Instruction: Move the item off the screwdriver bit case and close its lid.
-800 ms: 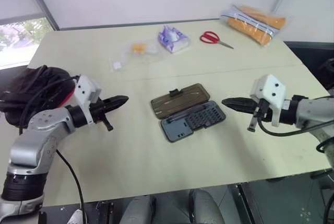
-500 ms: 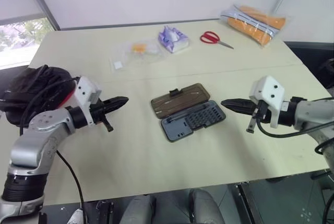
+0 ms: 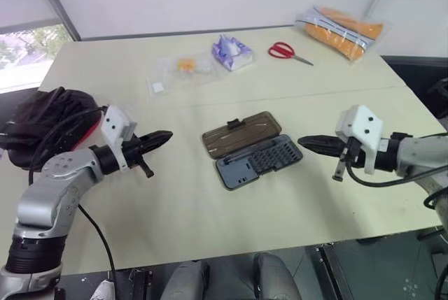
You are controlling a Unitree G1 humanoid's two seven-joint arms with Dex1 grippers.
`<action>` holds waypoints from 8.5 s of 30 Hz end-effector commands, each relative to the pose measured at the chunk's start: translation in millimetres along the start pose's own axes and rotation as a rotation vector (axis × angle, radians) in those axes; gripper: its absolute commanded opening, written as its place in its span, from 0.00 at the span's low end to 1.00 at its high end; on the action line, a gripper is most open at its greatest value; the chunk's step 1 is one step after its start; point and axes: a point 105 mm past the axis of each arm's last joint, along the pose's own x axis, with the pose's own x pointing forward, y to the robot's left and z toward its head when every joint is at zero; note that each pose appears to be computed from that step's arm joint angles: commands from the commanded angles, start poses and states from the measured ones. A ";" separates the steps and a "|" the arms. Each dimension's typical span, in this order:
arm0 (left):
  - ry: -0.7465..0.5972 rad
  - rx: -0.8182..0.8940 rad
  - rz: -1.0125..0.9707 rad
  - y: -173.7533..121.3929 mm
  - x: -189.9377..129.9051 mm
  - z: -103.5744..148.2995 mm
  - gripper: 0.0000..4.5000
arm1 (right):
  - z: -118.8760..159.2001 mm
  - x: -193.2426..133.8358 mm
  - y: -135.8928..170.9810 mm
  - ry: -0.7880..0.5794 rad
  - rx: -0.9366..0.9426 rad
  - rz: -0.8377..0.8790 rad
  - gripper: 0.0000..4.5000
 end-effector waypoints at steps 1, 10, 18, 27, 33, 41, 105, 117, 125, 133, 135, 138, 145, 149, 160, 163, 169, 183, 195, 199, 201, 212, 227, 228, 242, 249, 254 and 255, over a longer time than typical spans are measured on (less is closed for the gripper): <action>-0.032 0.023 -0.001 -1.8 -1.9 11.8 0.00 | 11.9 -7.4 -2.7 -0.024 -0.050 -0.025 0.00; -0.019 0.015 0.006 -2.6 -2.8 10.7 0.00 | 13.4 -5.2 -8.7 -0.044 -0.037 -0.060 0.00; -0.018 0.014 0.024 -1.1 -0.8 7.3 0.00 | 14.0 14.4 -29.0 -0.073 0.028 -0.172 0.75; -0.031 -0.004 0.049 -0.1 -1.1 7.9 0.00 | 9.8 59.6 -56.4 -0.049 0.185 -0.334 0.98; -0.037 -0.004 0.053 -1.7 1.1 7.7 0.00 | -8.1 100.7 -66.9 0.109 0.149 -0.383 0.98; -0.046 0.000 0.065 -6.4 1.9 7.5 0.00 | -25.6 125.5 -87.1 0.238 0.256 -0.444 0.98; -0.021 0.046 0.127 -1.4 -1.5 0.1 0.00 | -63.3 76.5 -7.8 0.564 0.733 -0.306 0.01; -0.024 0.045 0.119 -3.1 0.6 0.1 0.00 | -63.9 71.0 -6.5 0.607 0.708 -0.325 0.01; -0.026 0.046 0.114 -4.0 1.6 -0.2 0.00 | -65.4 70.1 -7.4 0.614 0.724 -0.349 0.01; -0.027 0.046 0.111 -4.9 2.5 0.0 0.00 | -65.8 68.7 -6.6 0.618 0.725 -0.355 0.14; -0.027 0.045 0.108 -5.4 2.5 0.0 0.00 | -65.7 68.4 -6.6 0.618 0.725 -0.357 0.30; -0.025 0.044 0.106 -5.7 2.6 -0.4 0.00 | -65.8 67.8 -6.7 0.618 0.728 -0.359 0.66; -0.027 0.029 0.088 -7.8 2.8 -0.6 0.00 | -62.7 66.6 -7.9 0.613 0.715 -0.362 0.99; -0.034 0.016 0.063 -11.9 3.4 1.2 0.00 | -52.7 65.4 -12.7 0.571 0.702 -0.369 0.99; -0.032 0.005 -0.022 -23.9 8.5 4.8 0.00 | -12.5 55.1 -28.8 0.406 0.592 -0.396 0.99; -0.023 0.013 -0.056 -28.8 14.4 4.5 0.00 | 0.0 54.0 -31.4 0.356 0.525 -0.406 0.99; -0.001 0.010 -0.181 -46.5 24.6 3.9 0.00 | 15.6 59.3 -25.7 0.273 0.447 -0.361 0.99; 0.105 -0.042 -0.577 -95.4 45.1 -11.0 0.00 | 38.3 73.6 -23.9 0.044 0.416 -0.240 0.99; 0.189 -0.031 -0.730 -115.5 56.7 -44.8 0.00 | 34.2 93.3 -20.0 0.054 0.197 -0.160 0.99; 0.212 -0.023 -0.753 -117.4 54.5 -48.9 0.00 | 30.4 95.0 -20.6 0.057 0.195 -0.156 0.99; 0.230 -0.016 -0.761 -117.9 53.8 -52.8 0.00 | 29.6 95.4 -21.0 0.058 0.195 -0.152 0.99; 0.268 0.019 -0.776 -126.2 58.6 -75.5 0.00 | 24.0 84.6 -32.5 0.111 0.073 -0.048 0.99; 0.244 -0.031 -0.738 -138.4 67.1 -88.6 0.00 | -4.3 100.3 -50.3 0.211 0.003 0.111 0.99; 0.243 -0.033 -0.736 -138.7 66.9 -89.0 0.00 | -6.2 103.0 -50.7 0.216 -0.005 0.120 0.99; 0.245 -0.025 -0.707 -136.7 63.4 -92.3 0.00 | -23.3 123.0 -56.2 0.259 -0.076 0.173 0.99; 0.242 -0.020 -0.702 -136.6 64.2 -92.6 0.00 | -30.9 125.0 -54.3 0.275 -0.083 0.188 0.99; 0.238 -0.016 -0.696 -135.6 65.6 -92.5 0.00 | -35.2 125.8 -49.8 0.283 -0.081 0.206 0.94; 0.237 -0.015 -0.695 -135.8 65.8 -92.5 0.00 | -36.2 126.0 -49.2 0.285 -0.081 0.208 0.88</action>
